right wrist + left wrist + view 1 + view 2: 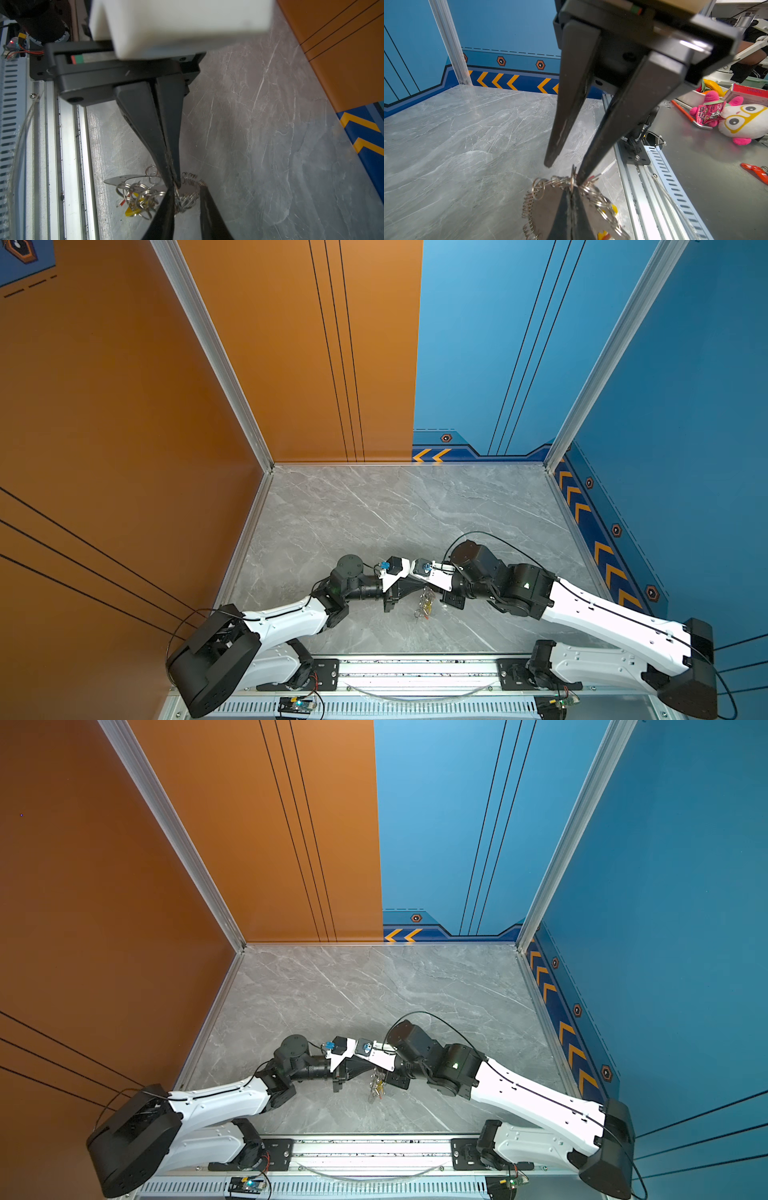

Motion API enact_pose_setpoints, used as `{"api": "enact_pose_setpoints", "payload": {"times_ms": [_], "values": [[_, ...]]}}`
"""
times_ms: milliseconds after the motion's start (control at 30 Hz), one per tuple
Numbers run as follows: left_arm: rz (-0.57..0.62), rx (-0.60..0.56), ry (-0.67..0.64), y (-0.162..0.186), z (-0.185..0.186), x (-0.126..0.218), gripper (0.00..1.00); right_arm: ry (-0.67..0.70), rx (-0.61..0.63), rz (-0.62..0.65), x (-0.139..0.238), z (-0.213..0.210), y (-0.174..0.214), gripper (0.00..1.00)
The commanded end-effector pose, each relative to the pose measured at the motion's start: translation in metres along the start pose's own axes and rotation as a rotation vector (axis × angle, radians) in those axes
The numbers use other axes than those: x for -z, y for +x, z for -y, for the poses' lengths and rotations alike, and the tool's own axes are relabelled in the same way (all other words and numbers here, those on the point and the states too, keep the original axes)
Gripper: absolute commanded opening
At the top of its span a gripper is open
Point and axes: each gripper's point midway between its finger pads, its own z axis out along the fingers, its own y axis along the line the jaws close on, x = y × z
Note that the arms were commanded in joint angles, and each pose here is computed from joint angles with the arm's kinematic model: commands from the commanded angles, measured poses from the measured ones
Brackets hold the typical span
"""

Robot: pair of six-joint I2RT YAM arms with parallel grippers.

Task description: Put the keys on the keyring

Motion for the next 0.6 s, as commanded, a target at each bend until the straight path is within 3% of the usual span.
{"api": "enact_pose_setpoints", "payload": {"times_ms": [0,567], "values": [[0.062,-0.030,-0.036,-0.016,-0.008,0.002,0.00,0.071,-0.084,0.096,0.018,0.021,-0.006,0.29],[0.159,-0.011,-0.063,-0.027,-0.015,0.005,0.00,0.055,-0.187,0.141,0.002,0.015,0.014,0.29]]}}
